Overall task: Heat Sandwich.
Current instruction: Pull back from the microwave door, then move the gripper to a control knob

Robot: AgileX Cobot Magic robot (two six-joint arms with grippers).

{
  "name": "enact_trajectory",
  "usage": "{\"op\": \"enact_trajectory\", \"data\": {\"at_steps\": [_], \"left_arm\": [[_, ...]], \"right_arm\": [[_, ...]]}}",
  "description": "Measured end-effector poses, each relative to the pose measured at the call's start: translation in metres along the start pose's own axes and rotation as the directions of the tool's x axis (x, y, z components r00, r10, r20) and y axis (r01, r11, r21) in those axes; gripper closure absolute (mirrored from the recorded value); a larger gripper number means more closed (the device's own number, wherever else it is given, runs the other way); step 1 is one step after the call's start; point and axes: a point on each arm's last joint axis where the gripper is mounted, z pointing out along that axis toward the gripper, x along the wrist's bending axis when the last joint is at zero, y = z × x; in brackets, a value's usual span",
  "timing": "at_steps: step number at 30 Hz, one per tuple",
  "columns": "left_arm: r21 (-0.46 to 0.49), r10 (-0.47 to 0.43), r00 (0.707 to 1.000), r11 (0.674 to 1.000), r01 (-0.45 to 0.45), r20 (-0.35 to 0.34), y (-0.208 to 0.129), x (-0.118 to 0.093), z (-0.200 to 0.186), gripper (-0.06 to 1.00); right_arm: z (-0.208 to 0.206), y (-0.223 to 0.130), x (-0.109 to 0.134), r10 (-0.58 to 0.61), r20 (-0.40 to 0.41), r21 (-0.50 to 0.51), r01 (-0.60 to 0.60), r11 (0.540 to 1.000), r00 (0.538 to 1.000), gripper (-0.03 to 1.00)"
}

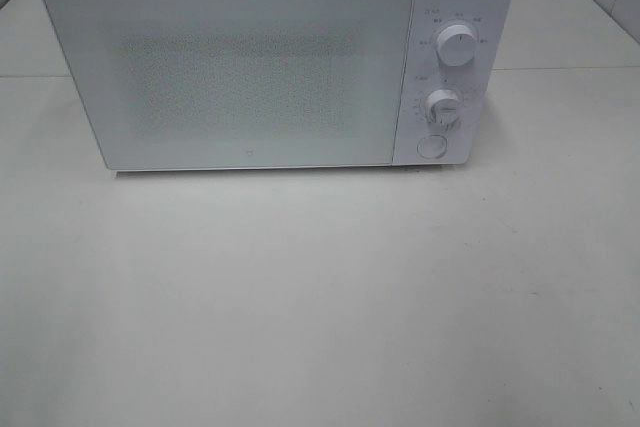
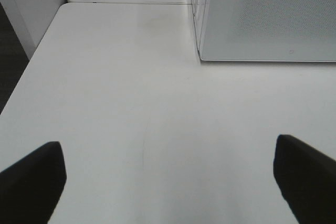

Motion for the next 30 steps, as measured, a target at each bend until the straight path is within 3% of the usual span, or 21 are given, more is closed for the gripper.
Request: {"op": "enact_trajectory", "data": {"at_steps": [23,30], "left_arm": [[0.0,0.0,1.0,1.0,0.0,0.0,0.0,0.0,0.0,-0.05],[0.0,0.0,1.0,1.0,0.0,0.0,0.0,0.0,0.0,-0.05]], "right_arm": [[0.093,0.035,0.005,-0.014,-0.027,-0.033,0.013,0.999,1.0,0.2],[0.126,0.042,0.008,-0.016,-0.037,-0.093,0.013,0.996,0.999,0.2]]}}
